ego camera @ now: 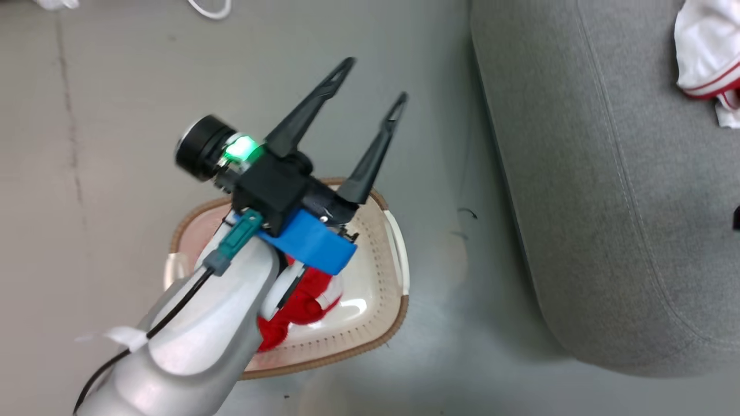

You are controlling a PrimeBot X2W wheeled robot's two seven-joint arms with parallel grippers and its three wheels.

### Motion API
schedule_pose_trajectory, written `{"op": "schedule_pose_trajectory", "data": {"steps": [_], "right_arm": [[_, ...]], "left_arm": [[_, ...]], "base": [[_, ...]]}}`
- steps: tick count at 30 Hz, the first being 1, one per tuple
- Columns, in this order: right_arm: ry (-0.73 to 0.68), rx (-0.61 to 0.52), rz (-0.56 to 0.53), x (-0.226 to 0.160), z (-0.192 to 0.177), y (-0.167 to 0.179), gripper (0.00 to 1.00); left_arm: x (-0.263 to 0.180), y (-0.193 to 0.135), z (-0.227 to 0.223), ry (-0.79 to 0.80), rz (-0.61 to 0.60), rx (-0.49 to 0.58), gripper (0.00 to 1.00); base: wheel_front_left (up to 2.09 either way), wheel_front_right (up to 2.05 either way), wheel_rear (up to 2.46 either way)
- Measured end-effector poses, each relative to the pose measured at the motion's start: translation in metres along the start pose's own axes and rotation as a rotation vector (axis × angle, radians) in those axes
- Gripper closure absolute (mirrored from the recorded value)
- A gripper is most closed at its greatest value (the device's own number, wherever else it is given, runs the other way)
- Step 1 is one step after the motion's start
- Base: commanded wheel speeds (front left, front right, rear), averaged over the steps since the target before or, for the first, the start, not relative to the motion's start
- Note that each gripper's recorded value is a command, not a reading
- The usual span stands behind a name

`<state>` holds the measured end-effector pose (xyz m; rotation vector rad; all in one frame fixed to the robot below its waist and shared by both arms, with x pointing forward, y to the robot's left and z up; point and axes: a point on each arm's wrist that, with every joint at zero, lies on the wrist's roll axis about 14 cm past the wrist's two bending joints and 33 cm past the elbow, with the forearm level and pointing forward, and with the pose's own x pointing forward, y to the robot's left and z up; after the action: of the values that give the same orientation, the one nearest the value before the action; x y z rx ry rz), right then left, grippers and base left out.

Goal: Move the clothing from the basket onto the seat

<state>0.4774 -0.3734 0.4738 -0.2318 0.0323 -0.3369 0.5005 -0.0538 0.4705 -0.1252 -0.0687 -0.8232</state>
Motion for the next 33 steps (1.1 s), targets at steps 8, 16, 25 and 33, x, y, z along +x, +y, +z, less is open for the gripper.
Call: {"op": "schedule_pose_trajectory", "data": {"steps": [8, 16, 25, 33], "right_arm": [[-0.089, 0.103, 0.146, -0.031, 0.033, 0.061, 0.00], [-0.148, 0.198, 0.287, -0.058, 0.062, 0.117, 0.00], [-0.170, 0.270, 0.400, -0.088, 0.082, 0.159, 0.00], [-0.204, 0.290, 0.454, -0.111, 0.099, 0.174, 0.00]], "left_arm": [[-0.053, 0.033, 0.031, -0.015, 0.228, 0.021, 0.00], [-0.112, 0.058, 0.057, -0.044, 0.423, 0.034, 0.00], [-0.173, 0.075, 0.078, -0.078, 0.604, 0.049, 0.00], [-0.217, 0.077, 0.080, -0.076, 0.704, 0.057, 0.00]], "base": [[0.00, 0.00, 0.00], [0.00, 0.00, 0.00], [0.00, 0.00, 0.00], [0.00, 0.00, 0.00]]}}
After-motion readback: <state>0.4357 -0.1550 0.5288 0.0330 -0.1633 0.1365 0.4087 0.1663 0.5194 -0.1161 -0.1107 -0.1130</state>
